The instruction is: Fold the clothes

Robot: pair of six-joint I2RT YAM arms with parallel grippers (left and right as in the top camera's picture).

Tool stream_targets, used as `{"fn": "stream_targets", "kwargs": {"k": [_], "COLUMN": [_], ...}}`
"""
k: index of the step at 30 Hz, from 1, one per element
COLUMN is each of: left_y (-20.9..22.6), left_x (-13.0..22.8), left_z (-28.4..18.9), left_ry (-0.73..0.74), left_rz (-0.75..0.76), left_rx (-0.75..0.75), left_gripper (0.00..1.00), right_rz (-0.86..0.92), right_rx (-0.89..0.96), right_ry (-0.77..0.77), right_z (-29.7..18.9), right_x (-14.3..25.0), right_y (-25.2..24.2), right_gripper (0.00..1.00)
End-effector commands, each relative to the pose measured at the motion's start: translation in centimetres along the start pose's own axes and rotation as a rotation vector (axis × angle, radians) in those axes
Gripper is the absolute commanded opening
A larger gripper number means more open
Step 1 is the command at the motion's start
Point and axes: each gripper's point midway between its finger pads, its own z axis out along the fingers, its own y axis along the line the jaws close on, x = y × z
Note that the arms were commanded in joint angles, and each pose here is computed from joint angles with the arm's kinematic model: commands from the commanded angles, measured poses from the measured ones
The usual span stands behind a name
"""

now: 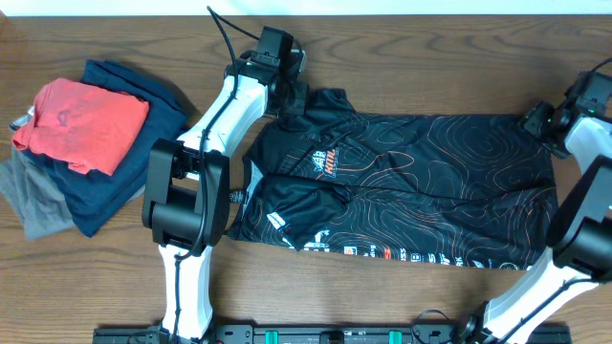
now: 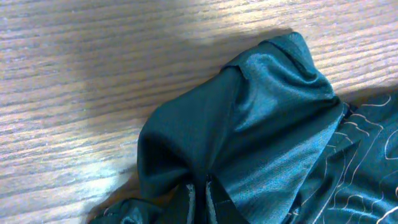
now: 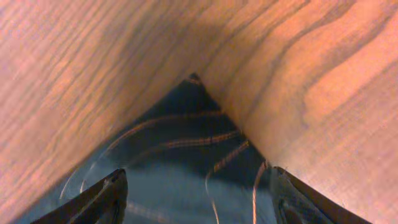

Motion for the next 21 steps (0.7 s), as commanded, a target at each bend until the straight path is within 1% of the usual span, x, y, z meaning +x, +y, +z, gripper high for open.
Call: {"fn": "stream_targets", "kwargs": {"k": [1,4,9,15,16,17,20,21], "left_y": [0.2,0.2,-0.2,-0.9,-1.0,-1.0,-1.1,-1.1], "left_x": [0.0,0.0,0.1,0.3,0.3,0.3,0.4,0.4], "left_z": [-0.3,-0.3,-0.2,-0.1,-0.1,-0.1,-0.1,-0.1], "left_ry": [-0.001,0.0,0.003,0.006,0.006,0.007,0.009,0.01], "left_rz": [-0.009,-0.009,-0.002,0.011,0.013,0.014,0.014,0.014], "left_rx": [-0.009,-0.01,-0.007,-0.001,0.0,0.0,0.0,0.0], "left_gripper": [0.06,0.06,0.06,0.06,0.06,0.06,0.06,0.06], "right_rz": [0.064,0.067,0.082,0.084,0.083,0.082,0.079,0.079], "right_rx": [0.007,0.006,0.033,-0.012,-0.017,-0.021,-0.022,-0.022], "right_ry": [-0.049,-0.072,-0.067,-0.07,-0.075,-0.079,-0.079,-0.077], "right_z": [0.3,0.9,2.6,4.0,4.0,4.0,4.0,4.0], "right_x": [-1.2,-1.6,-1.0,-0.7,-0.9,-1.0,-0.9,-0.9], "right_y": [0.1,0.2,-0.4,0.5,0.7,0.8,0.9,0.9], "right_gripper": [0.73,0.73,0.73,0.72,0.7,0.65,0.46,0.38]}}
